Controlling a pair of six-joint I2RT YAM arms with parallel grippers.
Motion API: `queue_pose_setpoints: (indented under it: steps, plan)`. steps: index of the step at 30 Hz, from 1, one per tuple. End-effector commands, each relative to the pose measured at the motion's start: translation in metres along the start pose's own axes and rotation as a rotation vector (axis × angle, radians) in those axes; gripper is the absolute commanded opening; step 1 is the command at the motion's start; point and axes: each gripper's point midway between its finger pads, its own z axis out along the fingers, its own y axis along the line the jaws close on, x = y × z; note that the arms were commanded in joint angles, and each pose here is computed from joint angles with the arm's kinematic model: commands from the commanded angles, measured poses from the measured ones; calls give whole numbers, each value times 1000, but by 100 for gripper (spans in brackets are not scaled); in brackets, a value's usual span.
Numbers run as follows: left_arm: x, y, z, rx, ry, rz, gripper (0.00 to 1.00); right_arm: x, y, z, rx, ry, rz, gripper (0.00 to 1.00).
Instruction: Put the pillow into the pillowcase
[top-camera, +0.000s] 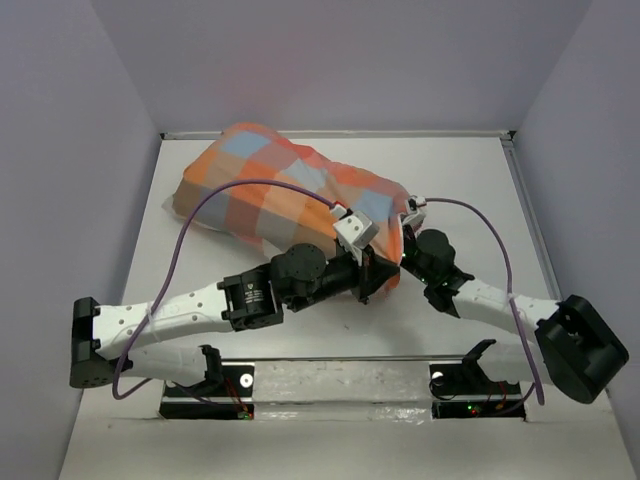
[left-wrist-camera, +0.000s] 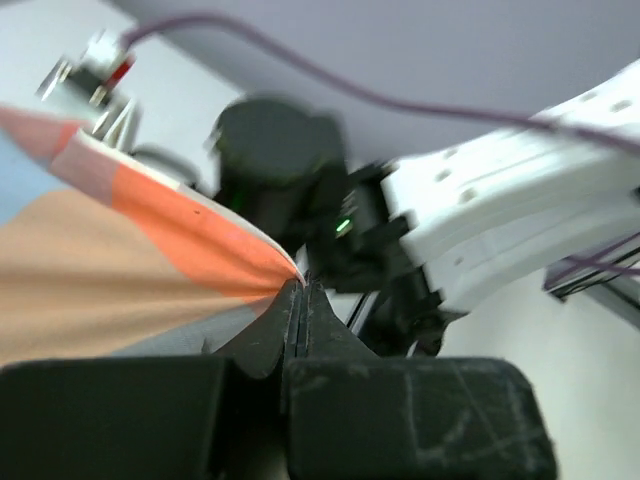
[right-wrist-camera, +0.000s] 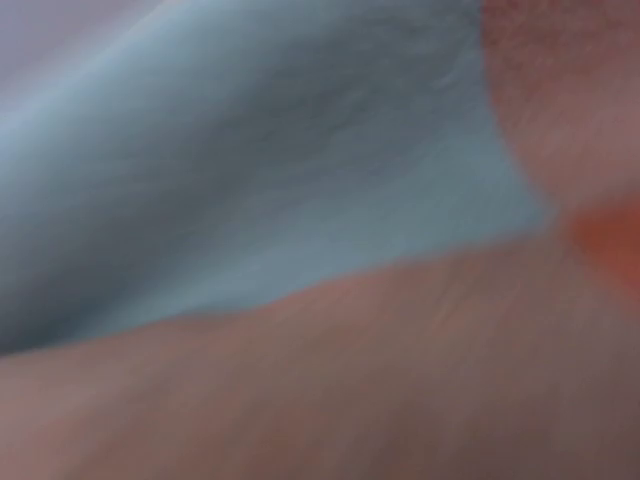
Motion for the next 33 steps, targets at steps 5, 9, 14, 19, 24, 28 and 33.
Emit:
queue_pose_setpoints:
  steps: [5, 9, 14, 19, 24, 28, 33]
  plan:
    - [-82, -90, -17, 386, -196, -58, 0, -2, -11, 38, 34, -93, -42, 0]
    - [-46, -57, -8, 249, -144, -114, 0, -16, -1, 24, 47, -108, -105, 0]
    - [-11, -40, -3, 195, -90, -172, 20, -33, -25, -1, 160, -68, -178, 15]
    - [17, -51, 6, 263, -17, -208, 77, -48, -60, -31, 330, 4, -225, 86]
    - [-19, -49, -8, 230, -98, -176, 99, -85, -66, -79, 483, -59, -279, 87]
    - [-51, -25, -24, 93, -172, -128, 99, -110, -80, -106, 635, -127, -318, 74]
    - [-61, 50, -33, -242, -175, -77, 99, -146, -66, -139, 718, -270, -348, 26]
